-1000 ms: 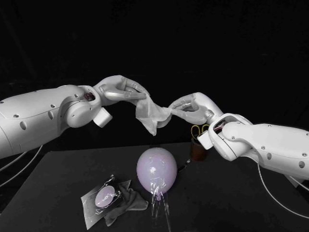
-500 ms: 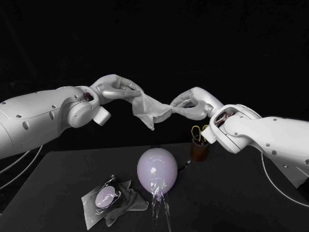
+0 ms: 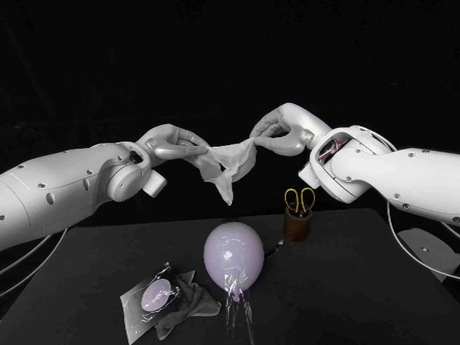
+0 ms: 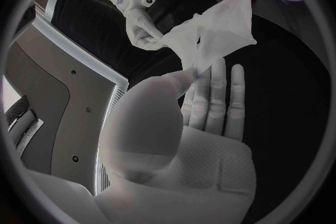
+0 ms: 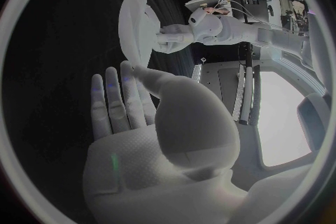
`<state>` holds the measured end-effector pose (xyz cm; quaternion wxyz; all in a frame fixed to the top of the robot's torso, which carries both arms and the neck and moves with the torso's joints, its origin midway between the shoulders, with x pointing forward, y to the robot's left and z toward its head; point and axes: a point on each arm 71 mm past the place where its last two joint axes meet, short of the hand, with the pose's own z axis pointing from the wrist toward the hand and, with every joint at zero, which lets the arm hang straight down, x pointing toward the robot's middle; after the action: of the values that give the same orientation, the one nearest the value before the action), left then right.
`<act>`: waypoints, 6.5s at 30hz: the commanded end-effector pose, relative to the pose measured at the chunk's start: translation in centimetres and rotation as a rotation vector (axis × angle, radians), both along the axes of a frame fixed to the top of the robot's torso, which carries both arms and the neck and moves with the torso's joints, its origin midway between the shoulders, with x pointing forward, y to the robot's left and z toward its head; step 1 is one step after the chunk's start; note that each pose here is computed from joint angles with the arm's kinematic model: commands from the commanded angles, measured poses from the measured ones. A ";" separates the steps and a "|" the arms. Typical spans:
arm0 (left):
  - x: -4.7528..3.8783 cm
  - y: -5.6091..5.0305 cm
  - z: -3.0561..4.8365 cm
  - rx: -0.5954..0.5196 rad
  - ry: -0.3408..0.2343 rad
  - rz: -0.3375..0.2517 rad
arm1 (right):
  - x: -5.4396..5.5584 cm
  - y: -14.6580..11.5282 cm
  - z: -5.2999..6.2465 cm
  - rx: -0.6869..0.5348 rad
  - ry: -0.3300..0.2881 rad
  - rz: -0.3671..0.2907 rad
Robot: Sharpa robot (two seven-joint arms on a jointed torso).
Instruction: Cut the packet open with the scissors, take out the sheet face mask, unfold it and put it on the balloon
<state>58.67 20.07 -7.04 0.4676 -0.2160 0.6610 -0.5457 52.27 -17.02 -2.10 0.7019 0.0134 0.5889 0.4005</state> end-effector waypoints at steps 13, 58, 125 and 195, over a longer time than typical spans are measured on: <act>0.21 -1.0 0.50 -0.082 -0.023 0.035 | 0.2 2.2 0.7 -0.178 -0.062 0.021; 0.09 -2.1 -0.22 0.051 0.022 -0.033 | 1.8 2.0 -2.8 -0.136 0.002 -0.021; -2.43 -2.8 -0.06 -0.114 0.210 -0.170 | 3.7 -1.6 -12.8 0.123 0.216 -0.158; -2.67 -2.6 -1.73 -0.081 0.396 0.124 | -4.5 5.4 -12.0 -0.077 -0.155 -0.085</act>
<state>55.98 17.46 -8.79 0.3477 -0.3635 0.7062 -0.4982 47.54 -11.48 -14.23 0.7423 -0.0200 0.5589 0.3691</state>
